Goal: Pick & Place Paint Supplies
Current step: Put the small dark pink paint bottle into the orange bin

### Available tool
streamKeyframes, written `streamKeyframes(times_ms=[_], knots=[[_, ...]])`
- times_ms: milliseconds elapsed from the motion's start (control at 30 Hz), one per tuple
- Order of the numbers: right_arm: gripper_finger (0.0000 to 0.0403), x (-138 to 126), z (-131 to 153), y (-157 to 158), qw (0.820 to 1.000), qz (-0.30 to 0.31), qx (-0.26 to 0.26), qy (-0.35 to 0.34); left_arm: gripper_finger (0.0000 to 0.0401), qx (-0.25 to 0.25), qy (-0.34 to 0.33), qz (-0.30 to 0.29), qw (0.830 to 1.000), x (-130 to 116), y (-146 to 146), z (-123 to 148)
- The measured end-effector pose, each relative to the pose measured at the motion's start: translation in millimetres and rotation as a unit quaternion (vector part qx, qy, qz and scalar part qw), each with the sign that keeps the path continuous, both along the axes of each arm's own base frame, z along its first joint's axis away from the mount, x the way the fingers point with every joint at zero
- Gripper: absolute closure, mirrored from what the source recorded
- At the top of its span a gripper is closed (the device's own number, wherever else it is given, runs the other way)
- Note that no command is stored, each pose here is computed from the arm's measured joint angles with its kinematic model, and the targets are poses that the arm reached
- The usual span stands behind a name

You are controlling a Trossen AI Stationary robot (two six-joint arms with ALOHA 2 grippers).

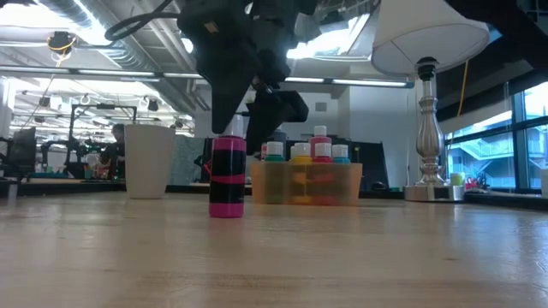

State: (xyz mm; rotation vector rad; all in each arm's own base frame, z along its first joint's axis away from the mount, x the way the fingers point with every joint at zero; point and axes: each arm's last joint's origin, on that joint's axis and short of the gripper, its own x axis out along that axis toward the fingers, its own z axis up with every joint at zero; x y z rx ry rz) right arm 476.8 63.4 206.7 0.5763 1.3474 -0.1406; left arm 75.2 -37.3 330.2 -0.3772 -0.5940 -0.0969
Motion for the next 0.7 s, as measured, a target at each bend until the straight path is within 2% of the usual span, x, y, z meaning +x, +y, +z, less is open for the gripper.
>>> streamKeyframes(times_ms=[233,700], knots=[[0.0140,-1.0,-0.3,-1.9,1.000,-0.003,0.006,0.008,0.0258,0.000,0.000,0.000,1.000,0.0,0.0,0.0],[0.0180,0.4,6.5,-3.1,1.000,-0.012,0.014,0.001,0.0258,0.000,0.000,0.000,1.000,-0.1,0.1,0.1]])
